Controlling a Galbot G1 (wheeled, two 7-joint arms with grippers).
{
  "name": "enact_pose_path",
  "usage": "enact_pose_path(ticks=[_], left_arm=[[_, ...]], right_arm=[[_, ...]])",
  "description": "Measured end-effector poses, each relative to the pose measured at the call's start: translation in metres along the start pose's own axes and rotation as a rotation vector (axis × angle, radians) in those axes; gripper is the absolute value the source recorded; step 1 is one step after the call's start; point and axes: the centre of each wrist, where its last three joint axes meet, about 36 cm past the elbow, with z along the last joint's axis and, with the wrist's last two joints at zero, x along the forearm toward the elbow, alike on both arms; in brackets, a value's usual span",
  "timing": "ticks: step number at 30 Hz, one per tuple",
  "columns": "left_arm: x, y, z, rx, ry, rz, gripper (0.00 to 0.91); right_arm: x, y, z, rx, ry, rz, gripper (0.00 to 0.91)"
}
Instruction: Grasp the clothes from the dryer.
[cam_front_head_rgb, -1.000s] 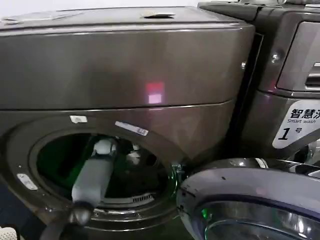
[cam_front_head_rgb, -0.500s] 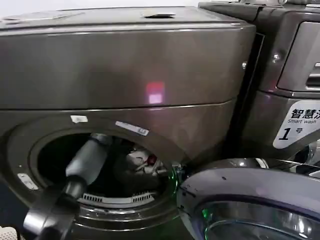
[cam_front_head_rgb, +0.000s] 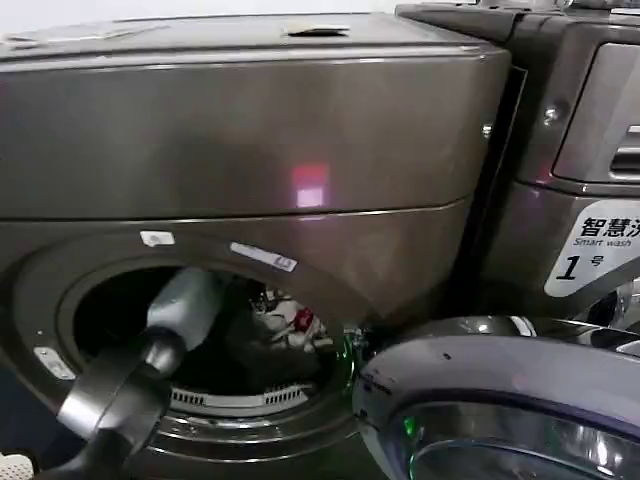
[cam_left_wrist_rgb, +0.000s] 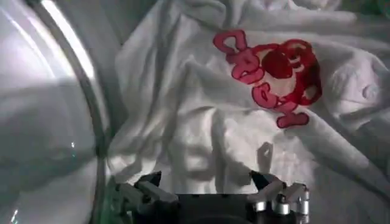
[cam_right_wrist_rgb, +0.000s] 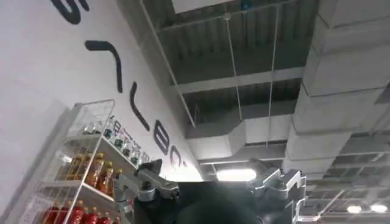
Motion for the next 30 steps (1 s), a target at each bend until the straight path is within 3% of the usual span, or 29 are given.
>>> enact_pose_path(ticks=[2, 6, 10, 11, 13, 15, 16, 21, 30], left_arm=[[-0.002, -0.001, -0.003, -0.01, 0.005, 0.006, 0.899], [-0.005, -0.002, -0.006, -0.019, 0.01, 0.026, 0.717], [-0.008, -0.004, -0.007, -0.014, 0.008, 0.046, 0.592], [-0.009, -0.004, -0.007, -0.013, 0.008, 0.052, 0.489], [-0.01, -0.005, -0.006, -0.012, 0.008, 0.062, 0.398], [-0.01, -0.006, -0.006, -0.009, 0.005, 0.072, 0.193], [-0.011, -0.006, -0.006, -0.01, 0.005, 0.077, 0.137], [-0.012, -0.008, -0.005, -0.012, -0.001, 0.097, 0.0], [-0.017, -0.014, -0.006, -0.002, -0.028, 0.092, 0.0]], right_arm=[[0.001, 0.001, 0.001, 0.0, 0.002, -0.002, 0.907], [0.001, 0.003, 0.001, -0.002, 0.001, -0.006, 0.907], [0.0, 0.005, 0.001, -0.004, -0.001, -0.011, 0.907], [-0.001, 0.005, 0.002, -0.004, -0.001, -0.012, 0.907], [-0.001, 0.006, 0.002, -0.005, -0.001, -0.014, 0.907], [-0.001, 0.007, 0.002, -0.005, -0.001, -0.015, 0.907], [0.0, 0.008, 0.002, -0.006, -0.002, -0.017, 0.907], [0.0, 0.009, 0.004, -0.007, 0.0, -0.02, 0.907], [0.003, 0.008, 0.006, -0.006, 0.002, -0.015, 0.907]])
